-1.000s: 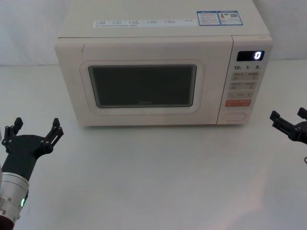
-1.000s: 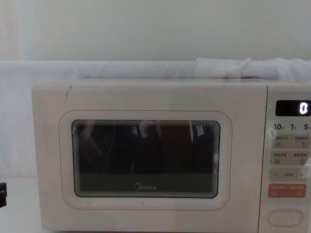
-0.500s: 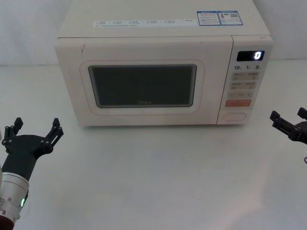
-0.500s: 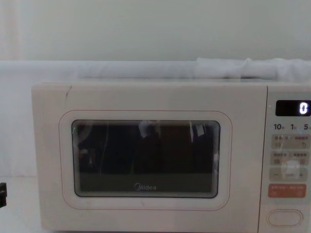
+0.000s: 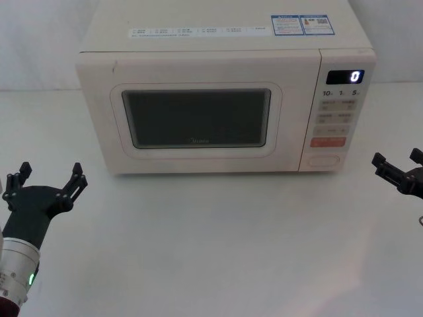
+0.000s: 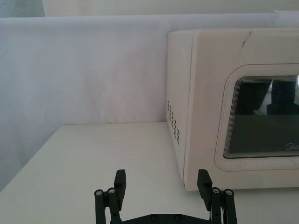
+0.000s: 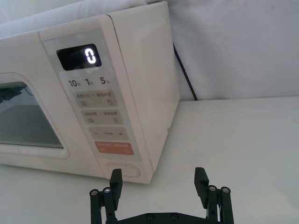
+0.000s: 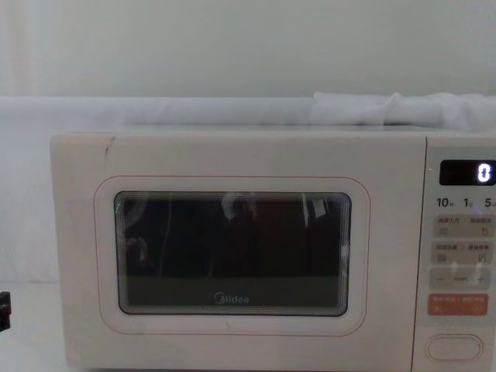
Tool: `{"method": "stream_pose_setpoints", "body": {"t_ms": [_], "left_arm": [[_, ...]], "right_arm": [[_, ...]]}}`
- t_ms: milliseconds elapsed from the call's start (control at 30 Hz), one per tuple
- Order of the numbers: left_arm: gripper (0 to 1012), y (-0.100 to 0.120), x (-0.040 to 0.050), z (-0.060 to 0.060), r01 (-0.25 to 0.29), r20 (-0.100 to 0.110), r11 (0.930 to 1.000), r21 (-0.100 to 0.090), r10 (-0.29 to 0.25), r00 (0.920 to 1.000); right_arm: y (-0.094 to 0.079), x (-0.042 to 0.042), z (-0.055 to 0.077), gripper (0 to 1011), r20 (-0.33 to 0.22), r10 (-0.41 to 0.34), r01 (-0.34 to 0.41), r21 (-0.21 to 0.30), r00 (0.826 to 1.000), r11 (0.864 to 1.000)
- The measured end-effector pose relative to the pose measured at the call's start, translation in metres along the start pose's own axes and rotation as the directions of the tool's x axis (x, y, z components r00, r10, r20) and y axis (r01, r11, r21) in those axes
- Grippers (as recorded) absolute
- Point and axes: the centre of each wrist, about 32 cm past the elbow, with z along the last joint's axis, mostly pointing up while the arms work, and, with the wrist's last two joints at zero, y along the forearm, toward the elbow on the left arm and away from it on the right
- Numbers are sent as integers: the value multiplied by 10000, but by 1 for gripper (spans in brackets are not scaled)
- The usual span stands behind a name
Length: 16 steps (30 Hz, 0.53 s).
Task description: Press the button to open the microwave door with one hand; close the microwave door with the other hand.
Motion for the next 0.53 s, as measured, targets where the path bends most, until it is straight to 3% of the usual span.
{"method": "stream_pose_setpoints", "body": {"t_ms": [533], "left_arm": [[1001, 0, 0, 0, 0, 0, 10000, 0, 0, 10000]], "right_arm": [[0, 0, 0, 1000, 0, 0, 0, 1, 10000, 10000]]}}
